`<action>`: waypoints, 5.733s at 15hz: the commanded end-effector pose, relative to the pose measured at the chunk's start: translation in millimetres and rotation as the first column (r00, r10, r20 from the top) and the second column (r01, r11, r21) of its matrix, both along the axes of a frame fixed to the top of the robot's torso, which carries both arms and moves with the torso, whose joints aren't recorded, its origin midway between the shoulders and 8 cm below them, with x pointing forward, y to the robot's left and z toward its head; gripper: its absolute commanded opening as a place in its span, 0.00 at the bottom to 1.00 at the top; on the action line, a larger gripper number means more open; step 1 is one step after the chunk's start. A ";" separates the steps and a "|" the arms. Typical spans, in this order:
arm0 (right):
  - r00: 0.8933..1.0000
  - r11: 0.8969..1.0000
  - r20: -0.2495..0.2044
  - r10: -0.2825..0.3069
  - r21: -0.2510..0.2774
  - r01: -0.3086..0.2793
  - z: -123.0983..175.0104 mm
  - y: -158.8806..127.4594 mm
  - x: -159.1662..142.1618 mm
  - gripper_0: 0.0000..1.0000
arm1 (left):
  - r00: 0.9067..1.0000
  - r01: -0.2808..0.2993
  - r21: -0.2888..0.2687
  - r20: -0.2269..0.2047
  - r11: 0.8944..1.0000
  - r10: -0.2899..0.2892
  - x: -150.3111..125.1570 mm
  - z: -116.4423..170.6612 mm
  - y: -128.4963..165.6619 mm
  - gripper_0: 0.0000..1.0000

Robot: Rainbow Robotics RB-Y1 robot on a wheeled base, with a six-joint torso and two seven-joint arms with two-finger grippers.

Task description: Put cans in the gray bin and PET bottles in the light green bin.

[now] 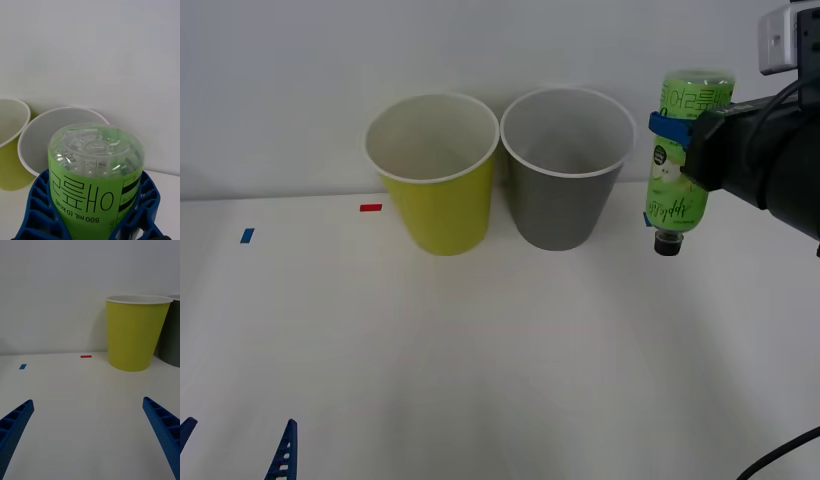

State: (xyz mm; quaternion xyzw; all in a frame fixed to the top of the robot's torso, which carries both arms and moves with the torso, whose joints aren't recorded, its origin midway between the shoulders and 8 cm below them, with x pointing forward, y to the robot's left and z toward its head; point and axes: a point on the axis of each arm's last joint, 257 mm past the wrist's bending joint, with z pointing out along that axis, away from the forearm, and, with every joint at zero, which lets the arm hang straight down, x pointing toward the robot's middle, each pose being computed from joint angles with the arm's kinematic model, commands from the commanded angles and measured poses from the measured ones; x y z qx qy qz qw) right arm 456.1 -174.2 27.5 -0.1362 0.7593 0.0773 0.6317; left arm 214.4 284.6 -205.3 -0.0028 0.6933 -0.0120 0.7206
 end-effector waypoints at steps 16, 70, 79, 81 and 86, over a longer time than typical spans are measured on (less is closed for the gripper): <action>0.844 0.892 0.343 0.413 0.037 -0.451 83.9 191.8 31.2 0.00 | 1.000 0.000 0.000 0.000 1.000 0.000 0.0 0.0 0.0 1.00; 0.800 0.876 0.391 0.455 -0.033 -0.481 81.0 299.8 110.5 1.00 | 1.000 0.000 0.000 0.000 1.000 0.000 0.0 0.0 0.0 1.00; 0.816 0.874 0.341 0.467 -0.038 -0.484 89.7 239.9 69.4 1.00 | 1.000 0.000 0.000 0.000 1.000 0.000 0.0 0.0 0.0 1.00; 0.822 0.886 0.349 0.450 -0.056 -0.461 89.5 206.9 48.2 1.00 | 1.000 0.000 0.000 0.000 1.000 0.000 0.0 0.0 0.0 1.00; 0.851 0.914 0.353 0.387 -0.025 -0.405 77.7 139.3 15.2 1.00 | 1.000 0.000 0.000 0.000 1.000 0.000 0.0 0.0 0.0 1.00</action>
